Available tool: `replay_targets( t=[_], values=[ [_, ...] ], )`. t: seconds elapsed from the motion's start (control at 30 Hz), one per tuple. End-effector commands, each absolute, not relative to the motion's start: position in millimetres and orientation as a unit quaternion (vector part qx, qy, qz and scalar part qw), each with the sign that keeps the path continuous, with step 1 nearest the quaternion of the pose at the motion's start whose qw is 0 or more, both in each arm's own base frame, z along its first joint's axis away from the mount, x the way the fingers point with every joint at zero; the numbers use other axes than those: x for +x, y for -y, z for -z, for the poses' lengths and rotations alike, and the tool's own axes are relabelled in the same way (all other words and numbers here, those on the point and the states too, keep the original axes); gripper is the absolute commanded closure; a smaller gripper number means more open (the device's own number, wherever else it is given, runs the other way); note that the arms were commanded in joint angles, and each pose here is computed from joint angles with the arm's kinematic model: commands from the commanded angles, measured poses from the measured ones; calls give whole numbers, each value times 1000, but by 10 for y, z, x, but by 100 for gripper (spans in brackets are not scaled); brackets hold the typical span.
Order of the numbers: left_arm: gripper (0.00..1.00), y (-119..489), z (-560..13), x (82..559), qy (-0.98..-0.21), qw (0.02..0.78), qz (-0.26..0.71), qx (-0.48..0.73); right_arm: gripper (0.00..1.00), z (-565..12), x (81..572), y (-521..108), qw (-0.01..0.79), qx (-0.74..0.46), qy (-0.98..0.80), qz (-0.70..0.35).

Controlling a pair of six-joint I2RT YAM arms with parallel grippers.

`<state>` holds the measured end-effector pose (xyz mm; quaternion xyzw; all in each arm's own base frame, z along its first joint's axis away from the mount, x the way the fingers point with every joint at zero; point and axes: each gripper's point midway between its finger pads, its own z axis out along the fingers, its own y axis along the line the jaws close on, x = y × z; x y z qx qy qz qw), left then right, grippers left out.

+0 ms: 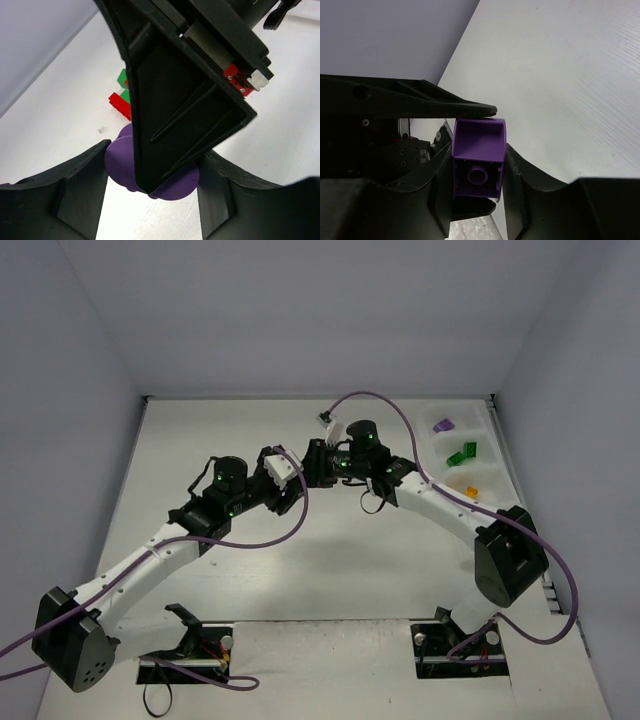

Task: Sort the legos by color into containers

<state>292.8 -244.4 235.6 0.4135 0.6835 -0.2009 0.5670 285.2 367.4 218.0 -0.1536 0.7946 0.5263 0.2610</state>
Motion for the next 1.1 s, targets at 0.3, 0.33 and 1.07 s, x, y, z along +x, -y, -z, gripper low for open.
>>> replay_targets(
  t=[0.3,0.33,1.07],
  values=[
    [28,2315,-2709,3147,-696,621,183,312,100,-2447,3422,-3291,383,-161,-792,-447],
    [28,2282,-2711,3171,-700,625,179,297,100,-2414,3573,-3114,394,-139,-800,-430],
    [15,1330,-1856,3071,-873,479,89,0,100,-2429,5306,-775,562,85,-815,-110]
  ],
)
